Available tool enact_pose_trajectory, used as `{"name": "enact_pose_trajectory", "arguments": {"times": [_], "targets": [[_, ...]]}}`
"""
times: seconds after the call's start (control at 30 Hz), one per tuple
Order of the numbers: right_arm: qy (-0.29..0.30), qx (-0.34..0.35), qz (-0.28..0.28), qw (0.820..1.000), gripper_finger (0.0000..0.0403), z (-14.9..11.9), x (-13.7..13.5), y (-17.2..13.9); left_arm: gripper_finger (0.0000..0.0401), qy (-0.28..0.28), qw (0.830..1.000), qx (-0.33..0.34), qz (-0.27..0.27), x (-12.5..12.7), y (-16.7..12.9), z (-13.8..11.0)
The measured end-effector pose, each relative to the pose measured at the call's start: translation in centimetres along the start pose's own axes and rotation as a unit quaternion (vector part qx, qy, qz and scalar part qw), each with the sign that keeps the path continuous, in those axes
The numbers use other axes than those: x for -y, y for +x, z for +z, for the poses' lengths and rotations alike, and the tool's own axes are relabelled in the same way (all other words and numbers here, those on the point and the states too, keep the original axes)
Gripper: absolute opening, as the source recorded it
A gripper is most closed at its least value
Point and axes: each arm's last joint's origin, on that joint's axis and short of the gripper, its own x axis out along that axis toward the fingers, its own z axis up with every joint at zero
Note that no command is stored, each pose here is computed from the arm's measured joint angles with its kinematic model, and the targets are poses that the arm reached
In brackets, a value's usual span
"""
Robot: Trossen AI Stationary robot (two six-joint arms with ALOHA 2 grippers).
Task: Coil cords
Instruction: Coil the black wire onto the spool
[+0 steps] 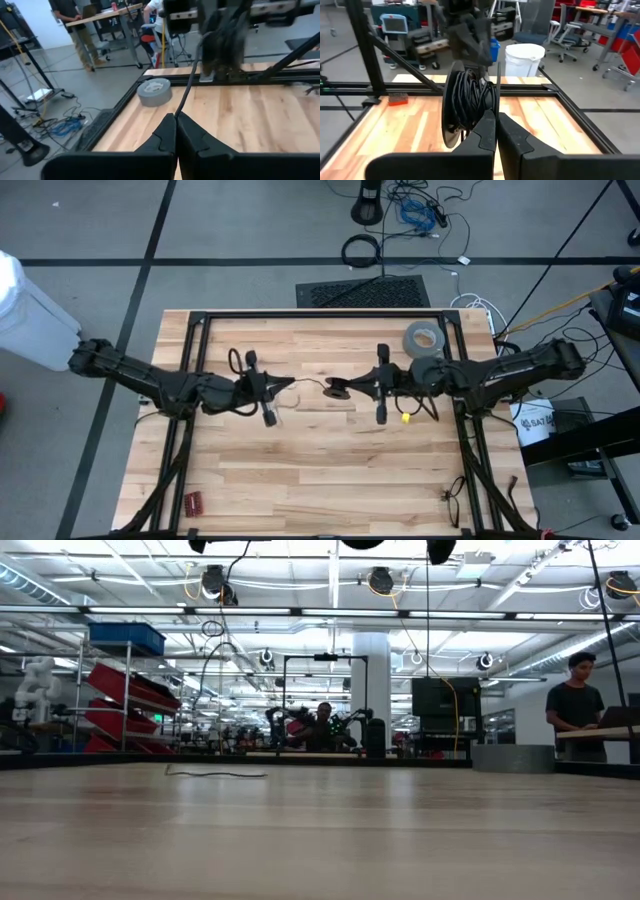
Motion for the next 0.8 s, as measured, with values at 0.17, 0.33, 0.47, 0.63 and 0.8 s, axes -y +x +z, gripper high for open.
{"name": "enact_pose_trajectory", "arguments": {"times": [0.17,0.33,0.47,0.63,0.8], "targets": [[-0.004,-0.008,-0.009,1.0,0.0,-0.4,0.3,0.5,0.0002,-0.029,1.0,0.001,-0.003,0.1,-0.1,0.0],[-0.013,-0.02,-0.039,0.999,0.0,-0.8,0.4,1.1,0.0002,-0.062,0.998,0.016,-0.002,0.1,-0.1,0.4],[-0.03,-0.027,-0.076,0.996,0.0,-1.1,0.6,1.4,0.0002,-0.089,0.995,0.05,-0.014,0.3,-0.3,1.1],[-0.045,-0.029,-0.1,0.994,0.0,-1.1,0.7,1.3,0.0002,-0.092,0.993,0.054,-0.042,0.7,-0.5,1.2],[-0.058,-0.03,-0.1,0.993,0.0,-1.1,0.7,1.3,0.0001,-0.091,0.993,0.054,-0.048,1.1,-0.8,1.2]]}}
